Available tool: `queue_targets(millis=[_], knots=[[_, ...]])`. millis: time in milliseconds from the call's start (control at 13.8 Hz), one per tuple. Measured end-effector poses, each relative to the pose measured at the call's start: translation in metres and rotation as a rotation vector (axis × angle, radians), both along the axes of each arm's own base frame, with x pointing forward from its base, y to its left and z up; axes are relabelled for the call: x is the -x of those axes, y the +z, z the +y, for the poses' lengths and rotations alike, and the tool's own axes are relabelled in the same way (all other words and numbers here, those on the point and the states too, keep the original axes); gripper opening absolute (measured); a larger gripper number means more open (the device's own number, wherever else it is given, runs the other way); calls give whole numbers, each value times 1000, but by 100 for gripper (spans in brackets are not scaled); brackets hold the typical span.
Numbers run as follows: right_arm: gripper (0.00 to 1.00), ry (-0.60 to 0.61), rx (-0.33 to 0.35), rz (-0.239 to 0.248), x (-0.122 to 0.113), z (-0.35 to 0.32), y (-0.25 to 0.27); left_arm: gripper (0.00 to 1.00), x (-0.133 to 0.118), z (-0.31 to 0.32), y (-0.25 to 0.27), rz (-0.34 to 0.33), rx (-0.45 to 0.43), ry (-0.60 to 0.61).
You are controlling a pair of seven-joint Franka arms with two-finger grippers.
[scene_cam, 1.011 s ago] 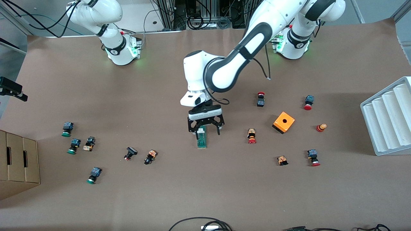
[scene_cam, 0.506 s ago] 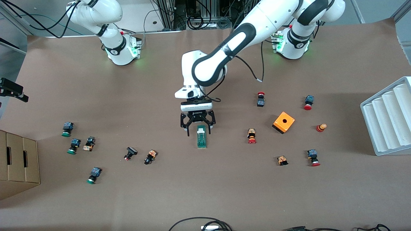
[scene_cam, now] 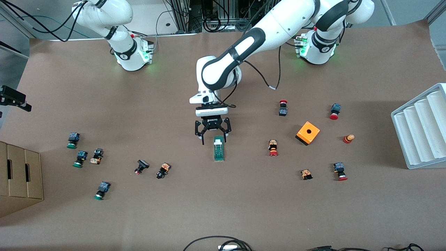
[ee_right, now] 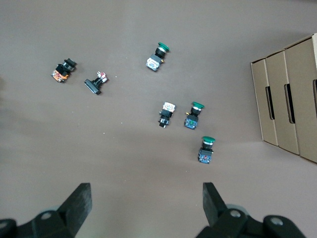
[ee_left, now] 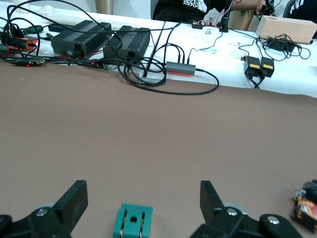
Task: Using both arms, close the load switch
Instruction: 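Close the left gripper on the green switch and lift it, then hold the green switch raised in the left gripper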
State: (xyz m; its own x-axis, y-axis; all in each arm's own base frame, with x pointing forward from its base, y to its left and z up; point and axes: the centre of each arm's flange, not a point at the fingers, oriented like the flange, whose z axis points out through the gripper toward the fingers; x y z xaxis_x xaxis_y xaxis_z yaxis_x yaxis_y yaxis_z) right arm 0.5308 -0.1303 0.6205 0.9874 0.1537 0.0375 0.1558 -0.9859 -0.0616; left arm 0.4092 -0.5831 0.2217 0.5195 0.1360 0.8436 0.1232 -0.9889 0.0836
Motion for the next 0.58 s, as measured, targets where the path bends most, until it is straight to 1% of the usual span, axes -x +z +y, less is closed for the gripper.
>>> queue_targets(millis=[217,361,578], knots=[[100,0,0,1,0,0,-1,100,13,3,-19,-13,-38,26],[100,1,0,5,-1,0,-3,100,22,1,-27,-30,-30,35],[100,1,0,10,-3,0,-5,100,33,3,-48,-104,-14,48]])
